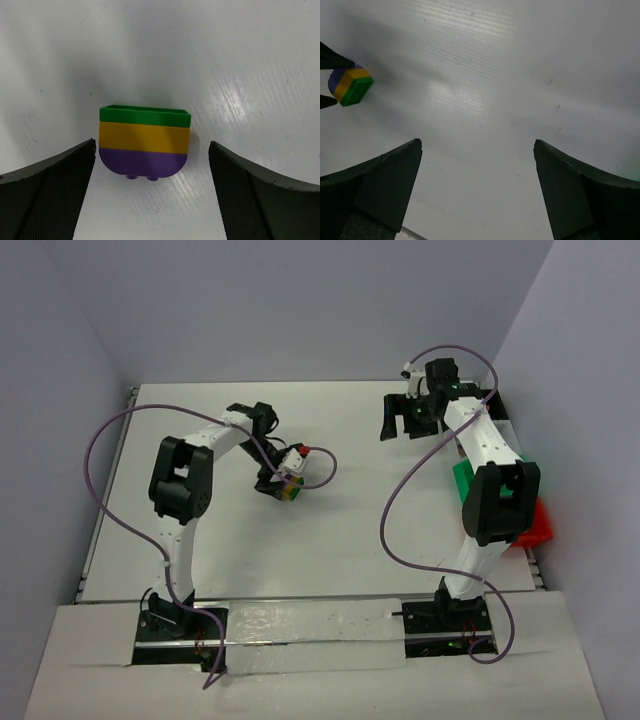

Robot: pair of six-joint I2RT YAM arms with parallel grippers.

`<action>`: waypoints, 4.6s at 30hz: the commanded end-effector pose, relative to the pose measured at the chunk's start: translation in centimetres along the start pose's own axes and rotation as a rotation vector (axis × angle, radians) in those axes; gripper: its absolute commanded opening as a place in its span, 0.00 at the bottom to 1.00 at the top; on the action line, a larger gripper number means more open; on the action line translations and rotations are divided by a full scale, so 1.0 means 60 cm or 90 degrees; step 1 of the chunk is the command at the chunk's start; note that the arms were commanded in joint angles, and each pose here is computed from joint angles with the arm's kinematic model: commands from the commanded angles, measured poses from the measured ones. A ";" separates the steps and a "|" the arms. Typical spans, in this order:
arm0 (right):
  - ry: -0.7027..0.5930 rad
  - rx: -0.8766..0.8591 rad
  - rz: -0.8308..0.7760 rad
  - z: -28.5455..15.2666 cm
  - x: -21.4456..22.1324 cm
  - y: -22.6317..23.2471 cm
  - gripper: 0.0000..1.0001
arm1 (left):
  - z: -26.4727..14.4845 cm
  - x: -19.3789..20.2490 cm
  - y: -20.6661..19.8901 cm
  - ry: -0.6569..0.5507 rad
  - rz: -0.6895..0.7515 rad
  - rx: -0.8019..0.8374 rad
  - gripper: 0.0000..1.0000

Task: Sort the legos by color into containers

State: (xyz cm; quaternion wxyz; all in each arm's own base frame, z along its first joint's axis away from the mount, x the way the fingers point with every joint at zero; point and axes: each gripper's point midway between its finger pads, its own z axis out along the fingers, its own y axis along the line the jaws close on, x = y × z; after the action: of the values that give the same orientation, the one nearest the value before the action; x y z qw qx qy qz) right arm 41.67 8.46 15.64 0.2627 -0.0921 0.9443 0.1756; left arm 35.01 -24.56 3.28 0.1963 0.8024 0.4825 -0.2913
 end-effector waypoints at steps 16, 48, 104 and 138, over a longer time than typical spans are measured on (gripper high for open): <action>-0.011 -0.082 0.037 -0.028 0.009 0.047 1.00 | 0.008 -0.007 0.018 0.017 0.029 -0.040 0.83; 0.058 -0.471 0.081 -0.032 0.061 0.296 0.84 | -0.114 -0.273 -0.002 -0.137 -0.202 -0.346 0.00; -0.078 -0.143 0.178 -0.088 0.036 0.019 0.00 | -0.103 -0.241 0.006 -0.102 -0.193 -0.369 0.00; -0.035 0.421 0.317 -0.175 0.180 -0.407 0.12 | -0.128 -0.264 0.022 -0.147 -0.248 -0.400 0.00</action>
State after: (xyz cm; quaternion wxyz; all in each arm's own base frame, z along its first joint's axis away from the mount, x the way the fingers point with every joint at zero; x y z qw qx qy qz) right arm 32.58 -17.30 9.76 0.2163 0.2193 0.9497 -0.0561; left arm 32.05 -30.96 17.63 0.4015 0.5657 0.6759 -0.2488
